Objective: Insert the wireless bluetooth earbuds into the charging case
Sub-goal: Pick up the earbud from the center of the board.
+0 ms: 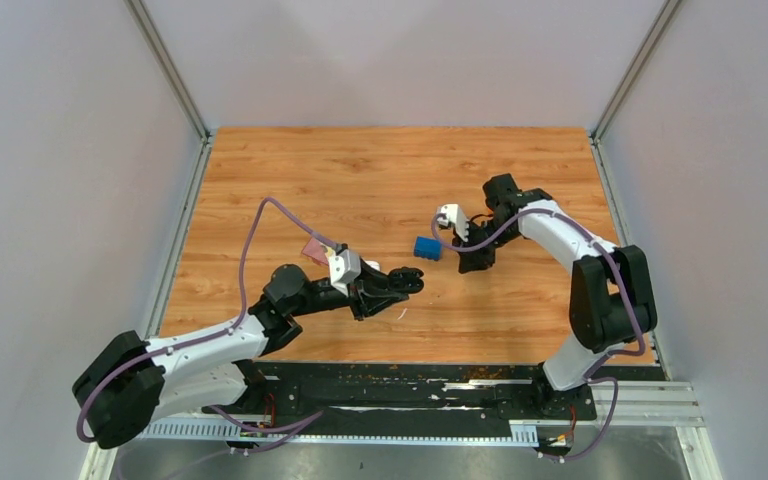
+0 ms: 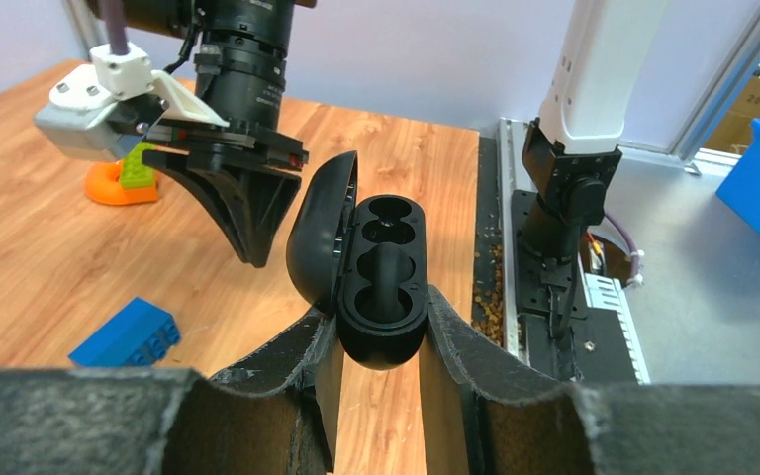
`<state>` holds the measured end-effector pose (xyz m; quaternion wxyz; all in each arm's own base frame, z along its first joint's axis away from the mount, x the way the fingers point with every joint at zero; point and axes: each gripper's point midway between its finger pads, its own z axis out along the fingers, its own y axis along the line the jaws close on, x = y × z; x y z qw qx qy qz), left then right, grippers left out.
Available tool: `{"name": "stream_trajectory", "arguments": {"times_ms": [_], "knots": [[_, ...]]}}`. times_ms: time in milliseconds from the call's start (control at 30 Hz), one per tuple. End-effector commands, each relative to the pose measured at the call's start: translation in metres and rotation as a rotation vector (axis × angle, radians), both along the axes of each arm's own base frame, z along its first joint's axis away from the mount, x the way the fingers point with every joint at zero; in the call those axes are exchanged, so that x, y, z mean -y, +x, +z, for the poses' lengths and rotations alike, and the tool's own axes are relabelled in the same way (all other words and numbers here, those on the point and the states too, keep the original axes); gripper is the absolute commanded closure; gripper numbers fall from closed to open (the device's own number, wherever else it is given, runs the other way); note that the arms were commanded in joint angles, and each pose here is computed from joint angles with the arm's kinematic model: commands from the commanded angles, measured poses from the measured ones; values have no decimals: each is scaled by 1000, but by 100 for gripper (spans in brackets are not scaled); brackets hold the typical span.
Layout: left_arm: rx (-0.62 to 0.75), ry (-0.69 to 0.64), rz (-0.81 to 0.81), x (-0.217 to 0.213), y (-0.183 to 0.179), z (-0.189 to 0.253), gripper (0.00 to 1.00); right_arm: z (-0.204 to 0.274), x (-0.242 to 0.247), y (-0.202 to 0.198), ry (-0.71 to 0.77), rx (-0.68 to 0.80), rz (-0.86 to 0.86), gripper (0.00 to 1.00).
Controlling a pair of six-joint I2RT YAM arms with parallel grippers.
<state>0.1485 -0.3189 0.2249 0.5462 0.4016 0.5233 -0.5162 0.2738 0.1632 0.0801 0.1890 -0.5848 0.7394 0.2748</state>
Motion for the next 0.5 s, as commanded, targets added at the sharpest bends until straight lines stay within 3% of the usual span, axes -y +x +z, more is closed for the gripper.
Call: {"name": "stream_trajectory", "arguments": {"times_ms": [0, 233, 467], "knots": [[63, -20, 56, -7, 7, 11, 100, 39, -3, 56, 80, 352, 10, 88], [63, -38, 96, -12, 14, 16, 100, 31, 5, 38, 65, 346, -23, 87], [67, -50, 190, -22, 27, 20, 100, 35, -17, 7, 216, -55, -230, 85]]}}
